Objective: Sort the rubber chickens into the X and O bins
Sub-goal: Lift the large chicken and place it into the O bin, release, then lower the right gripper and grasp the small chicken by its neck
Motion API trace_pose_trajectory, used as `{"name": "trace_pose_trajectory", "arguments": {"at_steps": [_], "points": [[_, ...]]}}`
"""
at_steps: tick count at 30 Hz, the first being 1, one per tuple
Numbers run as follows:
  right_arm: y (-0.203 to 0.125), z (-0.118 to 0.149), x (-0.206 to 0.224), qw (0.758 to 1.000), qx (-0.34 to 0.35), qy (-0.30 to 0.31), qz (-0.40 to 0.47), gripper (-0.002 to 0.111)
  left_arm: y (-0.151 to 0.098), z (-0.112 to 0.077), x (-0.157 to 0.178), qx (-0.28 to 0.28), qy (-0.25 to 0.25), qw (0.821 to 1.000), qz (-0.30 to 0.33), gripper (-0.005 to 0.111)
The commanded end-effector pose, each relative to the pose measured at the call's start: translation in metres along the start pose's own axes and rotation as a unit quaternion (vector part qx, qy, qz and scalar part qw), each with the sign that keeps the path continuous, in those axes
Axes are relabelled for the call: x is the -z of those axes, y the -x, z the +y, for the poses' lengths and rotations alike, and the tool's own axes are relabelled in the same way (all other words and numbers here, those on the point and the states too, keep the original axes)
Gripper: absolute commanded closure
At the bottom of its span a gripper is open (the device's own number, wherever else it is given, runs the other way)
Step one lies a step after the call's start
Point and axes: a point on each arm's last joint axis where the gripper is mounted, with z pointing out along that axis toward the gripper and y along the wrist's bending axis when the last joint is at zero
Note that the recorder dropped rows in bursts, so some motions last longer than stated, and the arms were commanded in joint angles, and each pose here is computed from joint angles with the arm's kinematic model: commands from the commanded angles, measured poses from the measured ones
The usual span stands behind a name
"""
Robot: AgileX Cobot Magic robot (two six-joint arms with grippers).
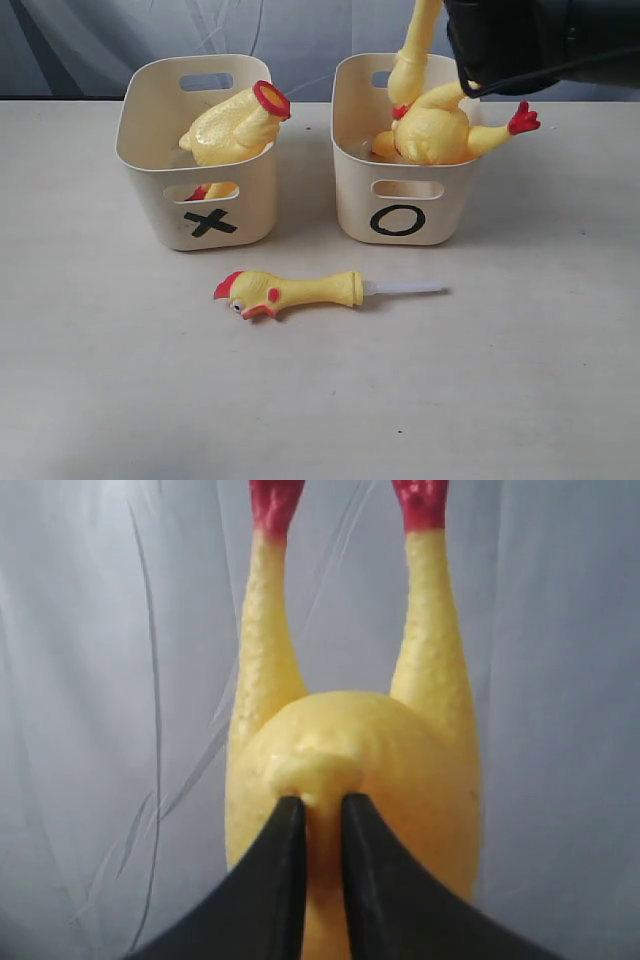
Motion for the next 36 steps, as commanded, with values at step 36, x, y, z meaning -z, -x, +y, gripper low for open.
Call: {"name": "trace_pose_trajectory", "arguments": {"at_steps": [36], "points": [[-0.053,0.009,-0.017,0.997,0.002,-0.073,0.039,0.066,0.003,0.0,0.001,0.001,0.0,1.0,-0.01,0.107]]}}
